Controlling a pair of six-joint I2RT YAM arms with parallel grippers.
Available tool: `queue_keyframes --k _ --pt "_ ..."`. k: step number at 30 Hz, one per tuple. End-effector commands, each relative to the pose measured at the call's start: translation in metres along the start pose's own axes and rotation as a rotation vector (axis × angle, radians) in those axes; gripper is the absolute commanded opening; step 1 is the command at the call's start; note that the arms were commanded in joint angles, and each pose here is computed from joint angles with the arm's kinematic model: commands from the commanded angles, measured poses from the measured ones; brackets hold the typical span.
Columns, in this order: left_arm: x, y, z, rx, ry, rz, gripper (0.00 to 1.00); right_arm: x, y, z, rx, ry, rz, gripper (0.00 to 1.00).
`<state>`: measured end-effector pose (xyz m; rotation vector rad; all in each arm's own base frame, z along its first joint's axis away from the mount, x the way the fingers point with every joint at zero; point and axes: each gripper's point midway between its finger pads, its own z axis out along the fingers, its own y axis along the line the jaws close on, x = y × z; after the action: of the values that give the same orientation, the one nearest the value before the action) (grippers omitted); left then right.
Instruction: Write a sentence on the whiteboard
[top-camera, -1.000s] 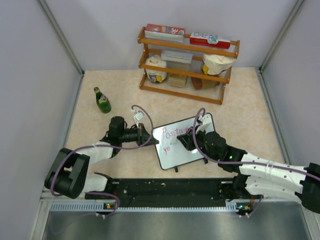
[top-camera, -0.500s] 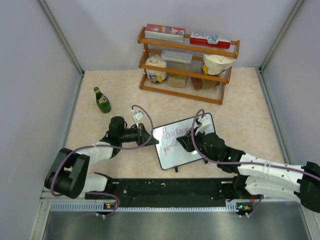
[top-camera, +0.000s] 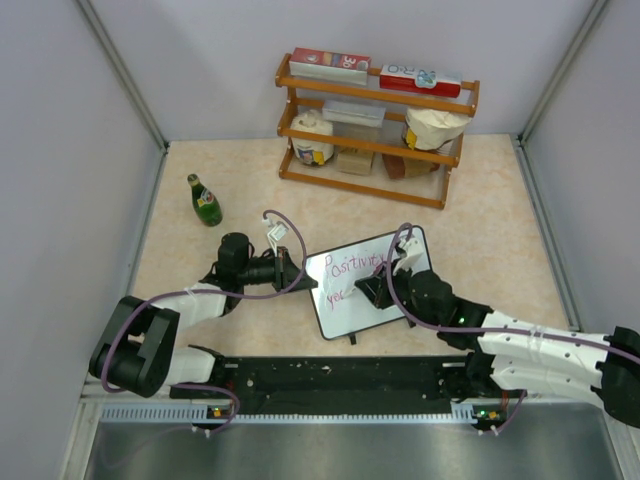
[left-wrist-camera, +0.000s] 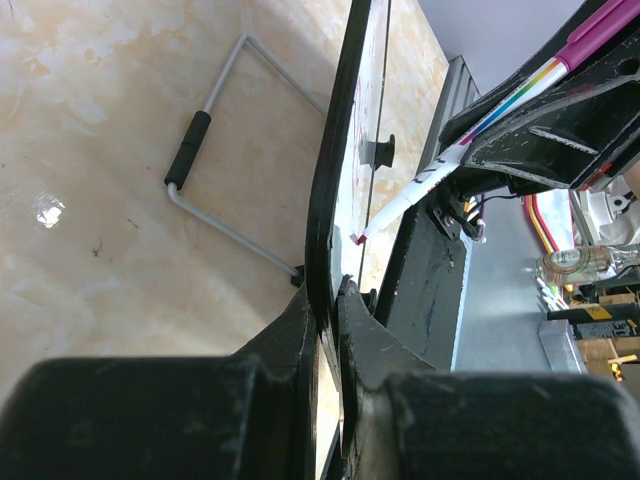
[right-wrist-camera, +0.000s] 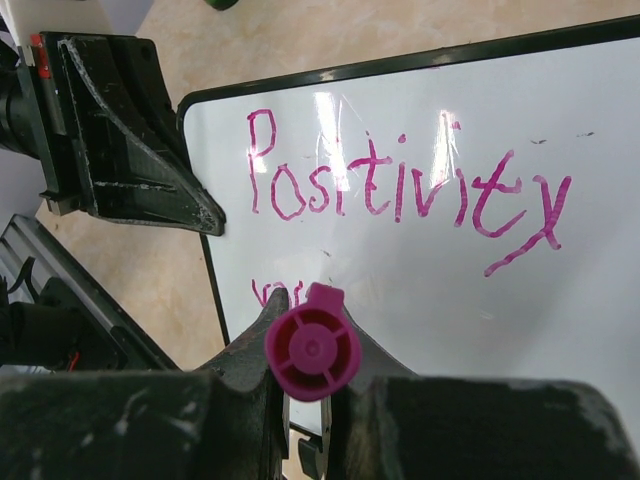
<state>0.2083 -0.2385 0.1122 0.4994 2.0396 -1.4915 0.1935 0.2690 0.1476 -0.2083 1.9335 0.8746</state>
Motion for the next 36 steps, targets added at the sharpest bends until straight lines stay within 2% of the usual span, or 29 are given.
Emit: queue_keyframes --k 1,24,36 --pt "0.002 0.018 0.001 -0.076 -0.012 0.064 0.00 0.006 -0.022 -0.003 0.083 0.008 -0.029 0.00" --pt "0.002 0.018 0.001 -0.074 -0.012 0.066 0.00 -0.041 -0.009 -0.001 0.100 -0.120 -0.018 0.00" --pt "0.002 0.018 0.001 -0.075 -0.010 0.063 0.00 -0.025 -0.011 0.001 0.088 -0.064 -0.033 0.00"
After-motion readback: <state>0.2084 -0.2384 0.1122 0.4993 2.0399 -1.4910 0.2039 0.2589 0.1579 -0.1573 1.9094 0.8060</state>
